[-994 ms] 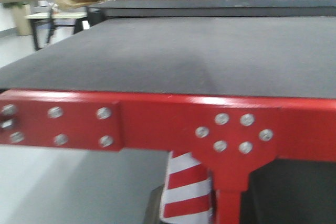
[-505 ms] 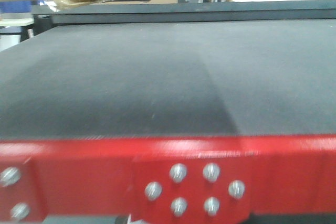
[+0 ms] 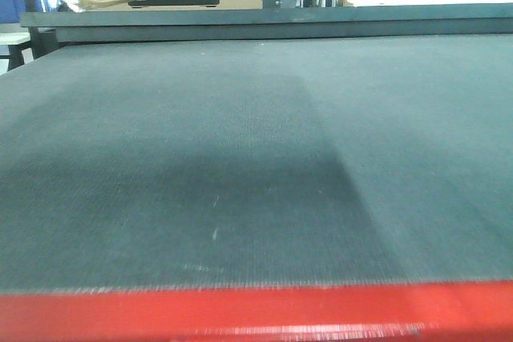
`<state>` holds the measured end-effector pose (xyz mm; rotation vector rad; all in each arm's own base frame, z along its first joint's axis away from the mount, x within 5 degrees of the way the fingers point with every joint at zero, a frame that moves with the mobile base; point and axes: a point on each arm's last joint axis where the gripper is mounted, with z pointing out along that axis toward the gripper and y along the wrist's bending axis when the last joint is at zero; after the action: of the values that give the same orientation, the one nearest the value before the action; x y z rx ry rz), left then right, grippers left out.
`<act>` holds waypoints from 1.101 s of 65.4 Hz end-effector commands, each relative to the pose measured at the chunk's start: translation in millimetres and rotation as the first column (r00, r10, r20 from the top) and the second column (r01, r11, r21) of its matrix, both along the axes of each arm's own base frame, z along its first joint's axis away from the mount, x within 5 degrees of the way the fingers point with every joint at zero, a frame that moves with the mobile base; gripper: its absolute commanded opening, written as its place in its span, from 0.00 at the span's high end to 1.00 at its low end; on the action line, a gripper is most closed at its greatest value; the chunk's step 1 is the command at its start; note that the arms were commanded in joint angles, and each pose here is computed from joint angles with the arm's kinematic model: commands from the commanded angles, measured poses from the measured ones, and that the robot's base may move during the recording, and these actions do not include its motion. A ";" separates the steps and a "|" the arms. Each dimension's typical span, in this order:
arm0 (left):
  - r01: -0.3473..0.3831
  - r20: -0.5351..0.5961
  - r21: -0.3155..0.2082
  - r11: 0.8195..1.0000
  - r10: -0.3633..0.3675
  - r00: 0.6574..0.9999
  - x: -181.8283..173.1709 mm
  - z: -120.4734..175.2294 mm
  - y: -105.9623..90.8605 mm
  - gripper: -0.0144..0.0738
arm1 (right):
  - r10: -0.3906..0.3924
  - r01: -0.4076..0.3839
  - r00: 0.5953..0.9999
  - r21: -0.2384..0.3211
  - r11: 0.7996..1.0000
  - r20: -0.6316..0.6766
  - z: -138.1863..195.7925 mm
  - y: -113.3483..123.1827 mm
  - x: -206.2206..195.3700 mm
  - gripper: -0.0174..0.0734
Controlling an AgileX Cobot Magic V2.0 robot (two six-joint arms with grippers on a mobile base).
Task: Grab carton from right shelf to conveyor
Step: 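Carry the carton over the grey conveyor belt with both grippers, then lower the carton onto the belt and open both grippers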
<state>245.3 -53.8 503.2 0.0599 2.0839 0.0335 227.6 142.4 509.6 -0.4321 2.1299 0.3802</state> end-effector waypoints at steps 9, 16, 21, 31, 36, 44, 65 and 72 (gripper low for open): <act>-0.009 0.070 0.056 0.998 0.005 0.998 0.1 7.7 3.7 0.85 | 0.023 -0.024 0.999 0.028 0.999 0.040 8.6 -2.2 -7.2 0.88; -0.009 0.070 0.056 0.998 0.005 0.998 0.1 7.7 3.7 0.85 | 0.023 -0.024 0.999 0.028 0.999 0.040 8.6 -2.2 -7.2 0.88; -0.009 0.070 0.056 0.998 0.005 0.998 0.1 7.7 3.7 0.85 | 0.023 -0.024 0.999 0.028 0.999 0.040 8.6 -2.2 -7.2 0.88; -0.009 0.070 0.056 0.998 0.005 0.998 0.1 7.7 3.7 0.85 | 0.023 -0.024 0.999 0.028 0.999 0.040 8.6 -2.2 -7.2 0.88; -0.009 0.070 0.056 0.998 0.005 0.998 0.1 7.7 3.7 0.85 | 0.023 -0.024 0.999 0.028 0.999 0.040 8.6 -2.2 -7.2 0.88; -0.009 0.070 0.056 0.998 0.005 0.998 0.1 7.7 3.7 0.85 | 0.023 -0.024 0.999 0.028 0.999 0.040 8.6 -2.2 -7.2 0.88; -0.009 0.070 0.056 0.998 0.005 0.998 0.1 7.7 3.7 0.85 | 0.023 -0.024 0.999 0.028 0.999 0.040 8.6 -2.2 -7.2 0.88; -0.009 0.070 0.056 0.998 0.005 0.998 0.1 7.7 3.7 0.85 | 0.023 -0.024 0.999 0.028 0.999 0.040 8.6 -2.2 -7.2 0.88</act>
<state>245.4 -53.6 503.4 0.0601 2.0813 0.0375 227.6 142.4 509.6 -0.4321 2.1299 0.3802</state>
